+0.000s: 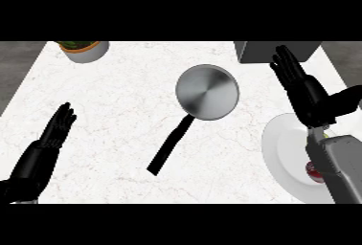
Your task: Pick the can from the plate and place it in the pan
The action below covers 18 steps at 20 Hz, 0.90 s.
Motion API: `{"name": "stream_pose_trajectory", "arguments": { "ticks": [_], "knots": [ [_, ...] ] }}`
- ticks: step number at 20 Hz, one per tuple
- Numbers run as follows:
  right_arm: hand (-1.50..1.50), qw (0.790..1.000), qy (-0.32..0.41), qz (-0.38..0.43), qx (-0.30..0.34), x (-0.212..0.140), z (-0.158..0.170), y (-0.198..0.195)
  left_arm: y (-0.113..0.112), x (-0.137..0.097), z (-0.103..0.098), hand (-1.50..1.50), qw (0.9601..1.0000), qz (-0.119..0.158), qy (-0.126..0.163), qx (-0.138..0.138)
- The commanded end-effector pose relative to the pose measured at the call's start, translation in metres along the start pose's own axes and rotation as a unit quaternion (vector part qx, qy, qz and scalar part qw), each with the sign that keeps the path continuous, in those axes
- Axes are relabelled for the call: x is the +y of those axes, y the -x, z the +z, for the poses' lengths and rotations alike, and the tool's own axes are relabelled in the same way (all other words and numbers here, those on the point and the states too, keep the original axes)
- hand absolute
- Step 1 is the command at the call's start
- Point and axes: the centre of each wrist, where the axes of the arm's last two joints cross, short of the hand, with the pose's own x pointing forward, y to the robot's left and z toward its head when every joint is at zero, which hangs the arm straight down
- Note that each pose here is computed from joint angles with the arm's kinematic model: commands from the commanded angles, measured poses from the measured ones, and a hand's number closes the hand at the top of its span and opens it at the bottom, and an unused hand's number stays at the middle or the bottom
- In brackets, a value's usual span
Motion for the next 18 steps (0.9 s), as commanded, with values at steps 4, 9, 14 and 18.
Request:
{"name": "stream_pose_trajectory", "arguments": {
  "ticks": [4,9,14,18],
  "knots": [
    [-1.50,0.993,-0.082,-0.034,-0.073,-0.045,0.028,-0.027,0.019,0.055,-0.006,0.00,0.9807,-0.070,-0.120,0.137],
    [1.50,0.951,0.023,0.308,-0.025,-0.124,0.047,-0.061,0.036,0.059,0.019,0.00,0.9659,-0.079,-0.143,0.201],
    [-1.50,0.964,0.247,0.013,-0.100,-0.139,0.141,0.038,0.038,0.071,0.004,0.00,0.9512,-0.077,-0.160,0.253],
    [-1.50,0.977,0.168,0.069,-0.114,-0.165,0.193,0.022,0.030,0.058,-0.016,0.00,0.9524,-0.087,-0.141,0.256]
  ]
}}
